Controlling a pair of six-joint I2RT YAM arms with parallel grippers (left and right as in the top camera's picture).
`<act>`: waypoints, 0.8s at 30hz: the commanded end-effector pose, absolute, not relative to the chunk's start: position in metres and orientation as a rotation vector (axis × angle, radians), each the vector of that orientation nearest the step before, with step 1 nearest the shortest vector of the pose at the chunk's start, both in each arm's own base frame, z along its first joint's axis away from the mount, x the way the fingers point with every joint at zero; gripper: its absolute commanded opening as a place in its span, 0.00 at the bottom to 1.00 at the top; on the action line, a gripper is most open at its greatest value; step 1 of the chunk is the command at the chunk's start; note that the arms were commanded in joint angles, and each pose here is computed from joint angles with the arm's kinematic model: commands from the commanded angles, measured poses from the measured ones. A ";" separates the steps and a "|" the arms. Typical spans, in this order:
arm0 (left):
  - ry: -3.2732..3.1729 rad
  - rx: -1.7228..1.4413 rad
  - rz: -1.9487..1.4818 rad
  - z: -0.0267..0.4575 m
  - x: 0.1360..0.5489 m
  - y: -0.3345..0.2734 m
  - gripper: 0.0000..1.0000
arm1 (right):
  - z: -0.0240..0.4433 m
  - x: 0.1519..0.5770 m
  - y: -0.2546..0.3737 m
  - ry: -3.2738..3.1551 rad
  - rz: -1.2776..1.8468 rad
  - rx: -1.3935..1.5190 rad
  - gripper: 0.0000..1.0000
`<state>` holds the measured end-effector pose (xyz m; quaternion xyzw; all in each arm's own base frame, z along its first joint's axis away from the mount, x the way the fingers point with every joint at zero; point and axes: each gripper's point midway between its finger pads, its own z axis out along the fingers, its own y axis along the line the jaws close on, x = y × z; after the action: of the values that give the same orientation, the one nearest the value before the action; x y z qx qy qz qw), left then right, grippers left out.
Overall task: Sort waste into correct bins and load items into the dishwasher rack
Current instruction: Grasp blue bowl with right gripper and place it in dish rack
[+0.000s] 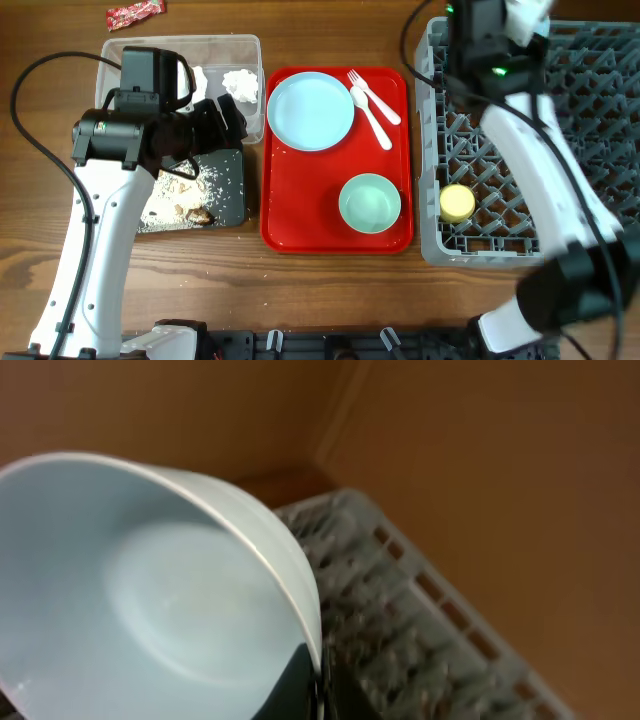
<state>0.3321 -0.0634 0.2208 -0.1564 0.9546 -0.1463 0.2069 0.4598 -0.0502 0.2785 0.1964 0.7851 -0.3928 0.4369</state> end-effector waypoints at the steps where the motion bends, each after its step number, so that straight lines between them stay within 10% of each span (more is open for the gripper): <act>1: 2.641 -0.433 -0.400 0.226 0.334 -0.061 1.00 | 0.261 0.473 -0.060 1.929 -1.358 0.352 0.04; 20: 2.642 -0.433 -0.400 0.226 0.334 -0.061 1.00 | 0.171 0.518 -0.013 2.024 -1.617 -0.099 0.04; 24: 2.642 -0.433 -0.400 0.226 0.334 -0.061 1.00 | 0.171 0.519 -0.003 2.017 -1.606 -0.117 0.37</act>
<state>0.3320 -0.0633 0.2205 -0.1565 0.9548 -0.1459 0.2064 0.5170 -0.0148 0.1828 -0.0238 0.7520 -0.5942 0.2844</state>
